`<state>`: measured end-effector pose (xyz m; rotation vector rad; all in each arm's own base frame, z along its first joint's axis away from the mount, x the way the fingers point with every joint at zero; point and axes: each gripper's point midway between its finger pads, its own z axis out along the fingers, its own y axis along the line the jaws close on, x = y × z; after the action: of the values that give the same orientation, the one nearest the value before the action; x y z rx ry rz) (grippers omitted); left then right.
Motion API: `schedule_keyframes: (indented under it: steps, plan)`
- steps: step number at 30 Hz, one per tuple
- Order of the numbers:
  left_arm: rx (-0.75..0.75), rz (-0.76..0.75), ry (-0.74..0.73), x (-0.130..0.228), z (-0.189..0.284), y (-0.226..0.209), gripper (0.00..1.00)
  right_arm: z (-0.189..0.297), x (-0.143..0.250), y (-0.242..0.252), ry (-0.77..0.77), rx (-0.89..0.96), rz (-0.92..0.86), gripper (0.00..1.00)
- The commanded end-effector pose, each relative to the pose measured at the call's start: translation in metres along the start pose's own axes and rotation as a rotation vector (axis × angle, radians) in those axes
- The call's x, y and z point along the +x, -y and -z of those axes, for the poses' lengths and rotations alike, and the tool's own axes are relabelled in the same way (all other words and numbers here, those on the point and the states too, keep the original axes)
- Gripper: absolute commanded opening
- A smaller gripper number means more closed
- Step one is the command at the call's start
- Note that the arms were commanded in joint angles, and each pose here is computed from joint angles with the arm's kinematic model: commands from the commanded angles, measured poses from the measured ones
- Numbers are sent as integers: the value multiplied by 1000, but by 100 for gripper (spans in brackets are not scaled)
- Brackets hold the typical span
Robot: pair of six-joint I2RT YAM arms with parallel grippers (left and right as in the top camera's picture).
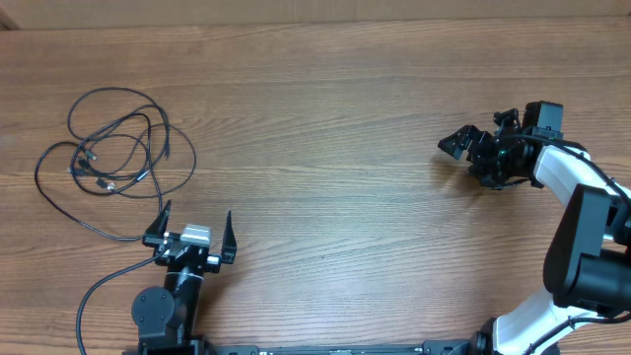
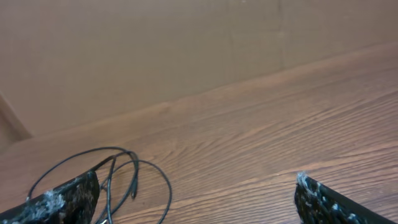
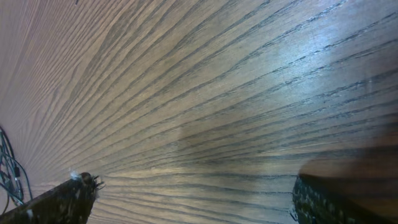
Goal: Untangle cables
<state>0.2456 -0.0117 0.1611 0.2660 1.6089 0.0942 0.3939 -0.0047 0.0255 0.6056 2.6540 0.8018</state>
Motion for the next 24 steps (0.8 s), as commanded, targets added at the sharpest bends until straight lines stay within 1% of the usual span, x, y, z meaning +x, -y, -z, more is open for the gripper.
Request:
schedule_keyframes:
  steps: [1, 4, 6, 10, 14, 17, 24]
  plan:
    - [-38, 10, -4, 1, 0, -6, 100, -3, 4, 10, -7, 38, -9, 100]
    - [-131, 17, -25, 5, 2, -22, 100, -3, 5, 10, -8, 38, -9, 100]
    - [-201, 77, -29, 7, 4, -33, 100, -3, 5, 10, -8, 38, -9, 100]
    - [-322, 306, -14, 11, 9, -53, 99, -3, 5, 10, -8, 38, -9, 100]
    - [-367, 536, 18, 14, 11, -59, 99, -3, 5, 10, -8, 38, -9, 100]
    - [-369, 577, 26, 14, 11, -59, 100, -3, 5, 10, -8, 38, -9, 100]
    - [-349, 578, 24, 14, 10, -56, 100, -3, 5, 10, -8, 38, -9, 100]
